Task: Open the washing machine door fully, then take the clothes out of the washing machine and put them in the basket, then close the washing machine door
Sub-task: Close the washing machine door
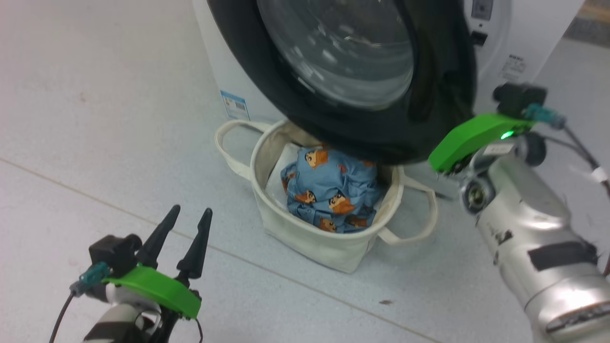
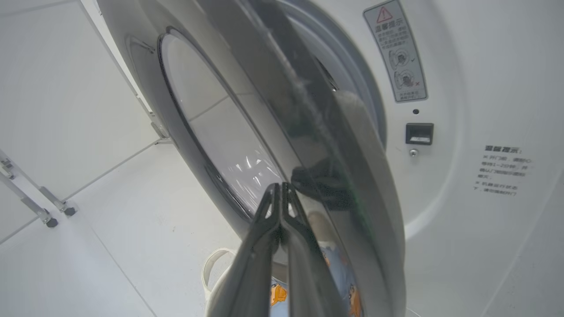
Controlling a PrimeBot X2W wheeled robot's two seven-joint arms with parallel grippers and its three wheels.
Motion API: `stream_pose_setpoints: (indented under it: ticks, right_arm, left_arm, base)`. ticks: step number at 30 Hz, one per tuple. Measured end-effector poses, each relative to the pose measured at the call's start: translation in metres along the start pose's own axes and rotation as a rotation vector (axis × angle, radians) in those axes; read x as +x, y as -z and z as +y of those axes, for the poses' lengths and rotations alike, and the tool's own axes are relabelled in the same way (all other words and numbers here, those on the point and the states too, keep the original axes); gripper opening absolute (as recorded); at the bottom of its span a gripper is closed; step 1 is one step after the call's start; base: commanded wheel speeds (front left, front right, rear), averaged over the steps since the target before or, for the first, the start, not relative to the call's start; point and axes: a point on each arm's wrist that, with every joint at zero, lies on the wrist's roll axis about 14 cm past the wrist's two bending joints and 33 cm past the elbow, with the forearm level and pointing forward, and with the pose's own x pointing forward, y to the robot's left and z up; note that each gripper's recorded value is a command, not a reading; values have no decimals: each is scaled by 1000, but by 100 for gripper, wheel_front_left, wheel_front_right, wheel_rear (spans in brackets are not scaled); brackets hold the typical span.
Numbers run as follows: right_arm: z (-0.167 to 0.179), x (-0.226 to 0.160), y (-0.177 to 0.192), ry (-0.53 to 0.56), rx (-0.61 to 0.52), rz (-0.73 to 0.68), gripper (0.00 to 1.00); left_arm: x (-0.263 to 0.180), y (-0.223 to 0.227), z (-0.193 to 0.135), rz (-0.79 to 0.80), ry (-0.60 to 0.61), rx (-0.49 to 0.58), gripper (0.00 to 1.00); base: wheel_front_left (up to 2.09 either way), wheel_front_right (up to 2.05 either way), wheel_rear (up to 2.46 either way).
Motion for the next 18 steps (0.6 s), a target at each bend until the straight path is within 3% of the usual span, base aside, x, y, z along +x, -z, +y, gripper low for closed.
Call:
stream_pose_setpoints:
  ticks: [10,18]
  right_arm:
    - [-66,20,-7,153,30,-26,0]
    - [-87,38,-6,196,54,-49,0]
  left_arm:
    - [20,9,-1,27,6,0,100]
    - [30,17,6,49,-9,6,100]
  base:
    - [0,0,0]
    - [0,0,0]
